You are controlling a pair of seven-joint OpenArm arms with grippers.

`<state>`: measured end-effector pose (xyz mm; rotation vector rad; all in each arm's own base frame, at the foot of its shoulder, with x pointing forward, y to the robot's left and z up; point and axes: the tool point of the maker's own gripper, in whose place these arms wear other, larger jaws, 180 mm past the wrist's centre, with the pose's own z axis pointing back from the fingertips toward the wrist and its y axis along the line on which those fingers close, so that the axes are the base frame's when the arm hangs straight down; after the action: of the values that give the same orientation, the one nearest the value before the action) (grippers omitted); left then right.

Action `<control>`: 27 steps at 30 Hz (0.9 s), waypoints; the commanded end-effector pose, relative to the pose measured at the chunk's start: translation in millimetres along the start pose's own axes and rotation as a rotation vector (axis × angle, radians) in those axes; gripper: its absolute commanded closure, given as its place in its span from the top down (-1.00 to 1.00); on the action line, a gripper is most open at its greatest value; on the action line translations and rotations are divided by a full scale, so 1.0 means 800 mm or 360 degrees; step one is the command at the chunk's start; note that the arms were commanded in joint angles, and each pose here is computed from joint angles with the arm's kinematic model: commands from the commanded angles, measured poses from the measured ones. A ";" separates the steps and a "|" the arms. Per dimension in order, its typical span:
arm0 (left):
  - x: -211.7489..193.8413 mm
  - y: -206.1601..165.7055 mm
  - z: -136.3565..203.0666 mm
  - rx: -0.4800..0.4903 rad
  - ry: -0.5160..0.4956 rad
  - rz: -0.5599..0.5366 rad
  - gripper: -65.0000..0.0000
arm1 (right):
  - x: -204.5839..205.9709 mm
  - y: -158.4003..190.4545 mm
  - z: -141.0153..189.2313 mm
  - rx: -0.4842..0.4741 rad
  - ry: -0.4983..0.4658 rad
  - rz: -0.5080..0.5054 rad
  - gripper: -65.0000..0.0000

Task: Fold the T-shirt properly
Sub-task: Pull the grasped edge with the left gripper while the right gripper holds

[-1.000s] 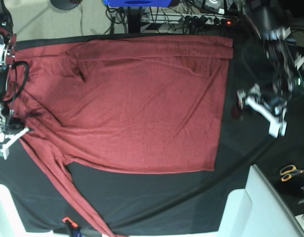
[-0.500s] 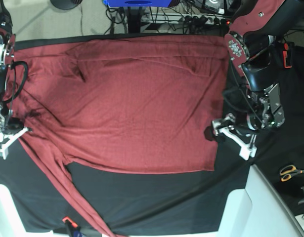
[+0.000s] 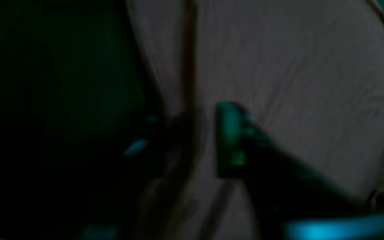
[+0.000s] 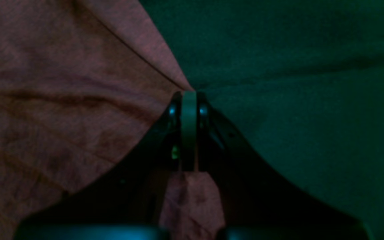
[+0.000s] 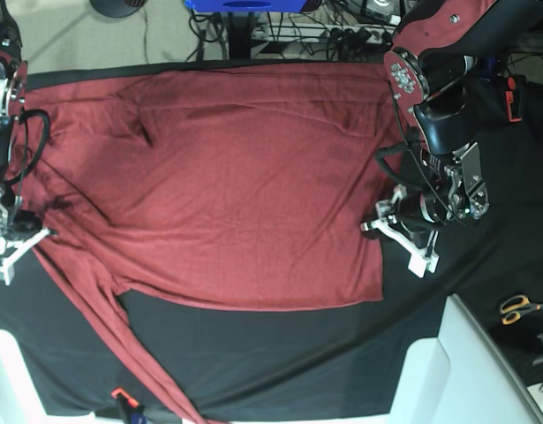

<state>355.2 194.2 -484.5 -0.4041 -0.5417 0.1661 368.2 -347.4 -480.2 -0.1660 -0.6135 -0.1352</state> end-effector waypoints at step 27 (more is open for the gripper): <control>-0.067 0.059 0.083 0.0333 0.0146 -0.0215 -1.00 | 0.037 -0.012 0.006 -0.0026 -0.0109 -0.0006 -1.00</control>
<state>269.9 238.2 -482.4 -0.1935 -0.4526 0.0770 368.7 -345.4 -480.7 -0.1590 -0.6151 -0.1358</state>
